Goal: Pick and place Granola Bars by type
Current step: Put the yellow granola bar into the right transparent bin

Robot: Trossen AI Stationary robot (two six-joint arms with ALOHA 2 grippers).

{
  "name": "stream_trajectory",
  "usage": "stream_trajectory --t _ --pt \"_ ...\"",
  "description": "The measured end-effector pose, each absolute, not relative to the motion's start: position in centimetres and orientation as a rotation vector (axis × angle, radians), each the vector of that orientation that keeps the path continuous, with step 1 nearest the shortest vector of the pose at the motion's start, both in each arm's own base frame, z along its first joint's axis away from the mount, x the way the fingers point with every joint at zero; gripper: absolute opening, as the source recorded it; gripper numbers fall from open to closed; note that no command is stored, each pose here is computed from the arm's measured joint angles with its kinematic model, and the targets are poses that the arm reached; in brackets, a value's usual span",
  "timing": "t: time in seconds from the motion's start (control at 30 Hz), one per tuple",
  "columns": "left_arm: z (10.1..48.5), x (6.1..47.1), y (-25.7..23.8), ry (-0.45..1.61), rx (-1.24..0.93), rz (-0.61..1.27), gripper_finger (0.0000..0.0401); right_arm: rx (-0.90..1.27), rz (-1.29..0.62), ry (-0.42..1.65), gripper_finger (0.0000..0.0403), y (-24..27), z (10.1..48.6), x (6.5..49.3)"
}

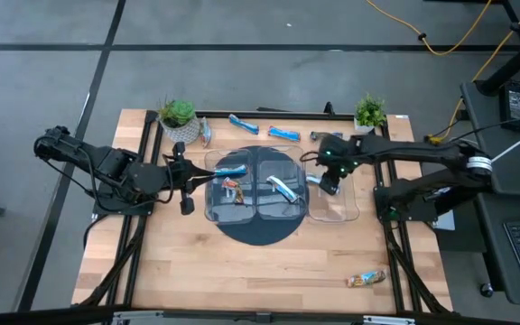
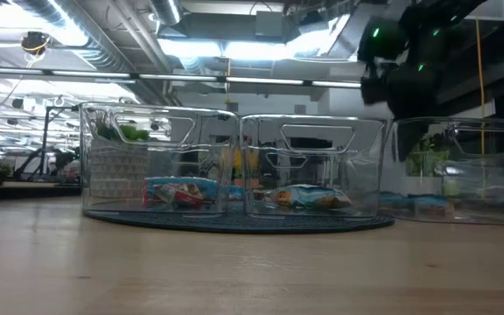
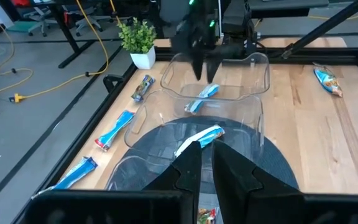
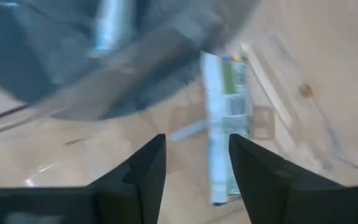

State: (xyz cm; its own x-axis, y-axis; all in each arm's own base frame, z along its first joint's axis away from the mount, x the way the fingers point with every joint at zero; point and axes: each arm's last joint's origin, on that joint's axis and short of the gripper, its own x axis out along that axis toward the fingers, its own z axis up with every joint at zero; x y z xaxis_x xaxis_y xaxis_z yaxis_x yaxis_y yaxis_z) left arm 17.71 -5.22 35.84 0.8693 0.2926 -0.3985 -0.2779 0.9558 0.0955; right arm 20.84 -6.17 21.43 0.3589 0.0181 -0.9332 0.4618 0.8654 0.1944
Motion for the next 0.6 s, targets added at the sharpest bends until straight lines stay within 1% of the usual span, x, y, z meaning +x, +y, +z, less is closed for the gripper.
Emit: stream_trajectory --t 0.23,0.47,0.6 --pt "35.7 17.6 -5.2 0.439 0.044 0.297 0.0031 0.407 -0.184 1.021 0.0157 -2.7 25.0 19.0" --pt "35.7 17.6 -5.2 0.443 0.052 0.291 0.0031 0.340 0.006 0.893 0.0144 0.7 27.6 16.6" --pt "35.5 17.6 -5.2 0.459 0.059 0.288 0.0031 0.322 0.138 0.880 0.0139 3.0 28.4 15.5"
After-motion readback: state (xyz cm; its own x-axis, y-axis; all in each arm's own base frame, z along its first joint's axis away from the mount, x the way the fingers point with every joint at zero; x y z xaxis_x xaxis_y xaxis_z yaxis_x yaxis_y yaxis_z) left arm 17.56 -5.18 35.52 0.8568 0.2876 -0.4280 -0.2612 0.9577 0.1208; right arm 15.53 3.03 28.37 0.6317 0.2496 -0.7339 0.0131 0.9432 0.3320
